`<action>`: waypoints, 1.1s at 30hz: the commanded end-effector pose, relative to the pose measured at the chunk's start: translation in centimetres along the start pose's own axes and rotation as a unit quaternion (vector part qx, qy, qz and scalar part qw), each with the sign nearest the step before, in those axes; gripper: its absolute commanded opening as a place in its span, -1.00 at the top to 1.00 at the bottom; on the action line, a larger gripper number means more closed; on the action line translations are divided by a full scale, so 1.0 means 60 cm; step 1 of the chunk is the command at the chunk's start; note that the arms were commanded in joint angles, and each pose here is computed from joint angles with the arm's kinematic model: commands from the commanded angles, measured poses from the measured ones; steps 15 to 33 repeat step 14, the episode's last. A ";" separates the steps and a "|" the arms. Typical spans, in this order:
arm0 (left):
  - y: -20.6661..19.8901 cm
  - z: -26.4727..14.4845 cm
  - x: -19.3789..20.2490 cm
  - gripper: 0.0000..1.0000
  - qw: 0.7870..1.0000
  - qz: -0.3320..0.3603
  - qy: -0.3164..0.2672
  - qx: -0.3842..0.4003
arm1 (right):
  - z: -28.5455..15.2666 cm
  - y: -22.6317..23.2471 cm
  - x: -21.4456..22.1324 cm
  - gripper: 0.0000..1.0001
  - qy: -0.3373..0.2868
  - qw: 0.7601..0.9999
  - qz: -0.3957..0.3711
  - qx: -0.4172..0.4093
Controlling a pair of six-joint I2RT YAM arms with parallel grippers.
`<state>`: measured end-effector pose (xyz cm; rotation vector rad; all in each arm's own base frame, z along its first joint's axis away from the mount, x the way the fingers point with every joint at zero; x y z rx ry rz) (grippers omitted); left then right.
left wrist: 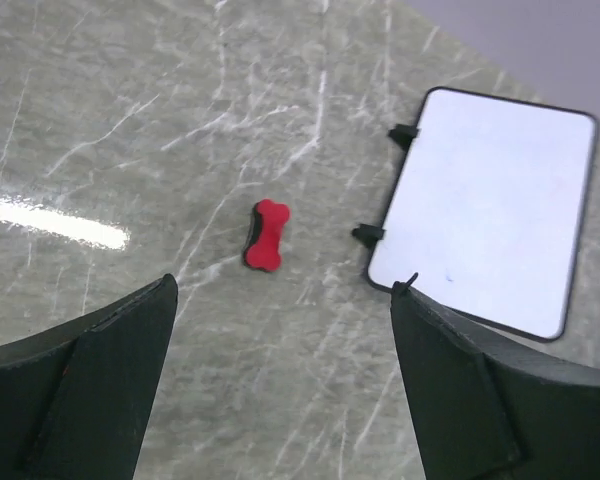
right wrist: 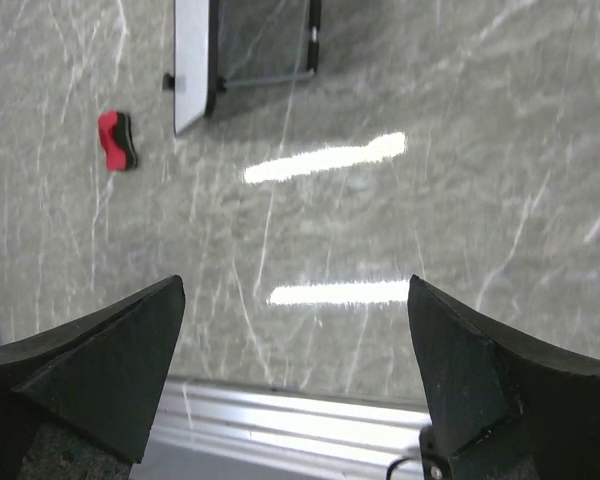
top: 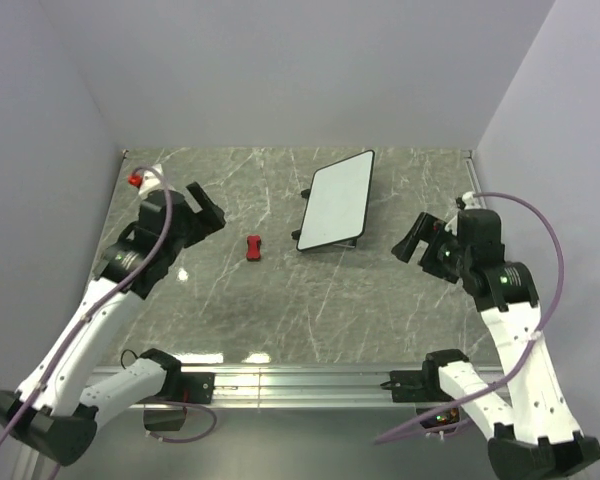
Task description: Erase the whiteboard
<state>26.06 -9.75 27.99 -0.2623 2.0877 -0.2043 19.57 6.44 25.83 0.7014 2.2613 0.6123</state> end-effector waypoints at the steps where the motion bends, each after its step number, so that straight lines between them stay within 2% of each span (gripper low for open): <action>1: -0.005 -0.006 0.011 -0.86 1.000 0.005 0.022 0.013 | -0.038 -0.002 0.018 -0.98 -0.008 1.000 0.004 -0.024; 4: -0.008 -0.019 0.005 -0.84 0.999 0.023 0.044 0.015 | -0.068 -0.005 0.011 -0.99 -0.059 0.997 0.004 -0.040; 6: -0.011 -0.027 -0.007 -0.83 0.999 0.029 0.039 0.020 | -0.087 -0.007 0.003 -0.99 -0.100 0.994 0.001 -0.052; 8: -0.013 -0.034 -0.018 -0.82 0.999 0.032 0.027 0.025 | -0.092 -0.010 0.002 -0.99 -0.113 0.992 0.002 -0.053; 11: -0.021 -0.042 -0.034 -0.79 0.998 0.037 0.015 0.038 | -0.089 -0.015 0.002 -0.99 -0.109 0.993 0.011 -0.039; 12: -0.024 -0.042 -0.037 -0.90 0.998 0.046 0.013 0.043 | -0.088 -0.017 0.004 -0.99 -0.108 0.993 0.014 -0.036; 14: -0.021 -0.041 -0.052 -0.96 0.998 0.061 -0.002 0.031 | -0.095 -0.015 0.002 -0.99 -0.116 0.992 0.024 -0.041; 33: -0.021 -0.041 -0.052 -0.96 0.998 0.061 -0.002 0.031 | -0.095 -0.015 0.002 -0.99 -0.116 0.992 0.024 -0.041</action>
Point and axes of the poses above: each gripper's point midway between its finger pads, its own z axis out along the fingers, its own y axis along the line the jaws close on, x = y × z, the point moved 4 cm from there along -z, back along the fingers, and after that the axes turned 14 degrees about z, right-handed, at the moved point
